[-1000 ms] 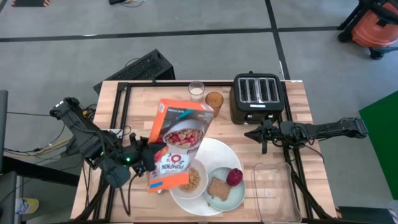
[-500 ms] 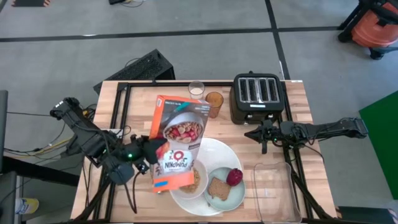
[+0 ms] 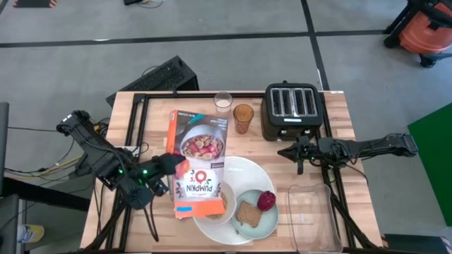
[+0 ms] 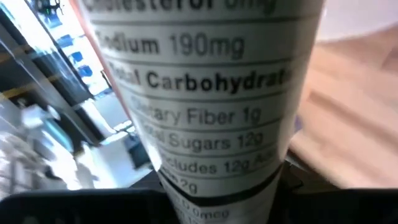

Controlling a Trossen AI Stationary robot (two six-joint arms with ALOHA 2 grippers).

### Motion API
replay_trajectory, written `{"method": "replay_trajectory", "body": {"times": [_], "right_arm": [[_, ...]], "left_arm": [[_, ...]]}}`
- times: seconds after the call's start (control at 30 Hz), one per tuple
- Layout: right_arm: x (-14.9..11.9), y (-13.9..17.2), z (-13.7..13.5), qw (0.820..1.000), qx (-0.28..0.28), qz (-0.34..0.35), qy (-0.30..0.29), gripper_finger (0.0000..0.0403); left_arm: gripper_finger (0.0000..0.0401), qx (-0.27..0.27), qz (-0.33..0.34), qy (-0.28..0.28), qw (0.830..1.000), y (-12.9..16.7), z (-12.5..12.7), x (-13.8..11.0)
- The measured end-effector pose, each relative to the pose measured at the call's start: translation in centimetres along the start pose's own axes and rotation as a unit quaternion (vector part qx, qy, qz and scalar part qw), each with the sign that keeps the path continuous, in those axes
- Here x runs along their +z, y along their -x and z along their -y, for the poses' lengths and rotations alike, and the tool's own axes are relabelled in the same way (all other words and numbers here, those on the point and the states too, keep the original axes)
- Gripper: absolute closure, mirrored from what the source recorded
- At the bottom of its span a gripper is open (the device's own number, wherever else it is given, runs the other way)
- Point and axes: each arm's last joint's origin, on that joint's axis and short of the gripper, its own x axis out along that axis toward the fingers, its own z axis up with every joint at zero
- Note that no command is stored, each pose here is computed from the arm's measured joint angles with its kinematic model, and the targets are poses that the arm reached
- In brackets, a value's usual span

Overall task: Arrange a breakfast setting
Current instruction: Pour the cereal into the white bowl

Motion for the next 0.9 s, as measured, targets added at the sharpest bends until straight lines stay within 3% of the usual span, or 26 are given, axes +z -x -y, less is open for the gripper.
{"method": "replay_trajectory", "body": {"times": [0.23, 0.4, 0.7, 0.9], "right_arm": [[0.0, 0.0, 0.0, 1.000, 0.000, 0.000, 0.000, 0.0372], [0.0, 0.0, 0.0, 1.000, 0.000, 0.000, 0.000, 0.0372], [0.0, 0.0, 0.0, 1.000, 0.000, 0.000, 0.000, 0.0372], [0.0, 0.0, 0.0, 1.000, 0.000, 0.000, 0.000, 0.0372]], "left_arm": [[0.0298, -0.009, 0.003, 0.126, 0.992, 0.0, 0.2, -0.1], [0.0298, -0.011, -0.013, 0.224, 0.974, -0.3, 0.2, -0.5], [0.0298, 0.044, -0.085, 0.389, 0.916, -0.6, -0.3, -4.3], [0.0298, 0.071, -0.124, 0.505, 0.851, -0.7, -0.5, -8.2]]}}
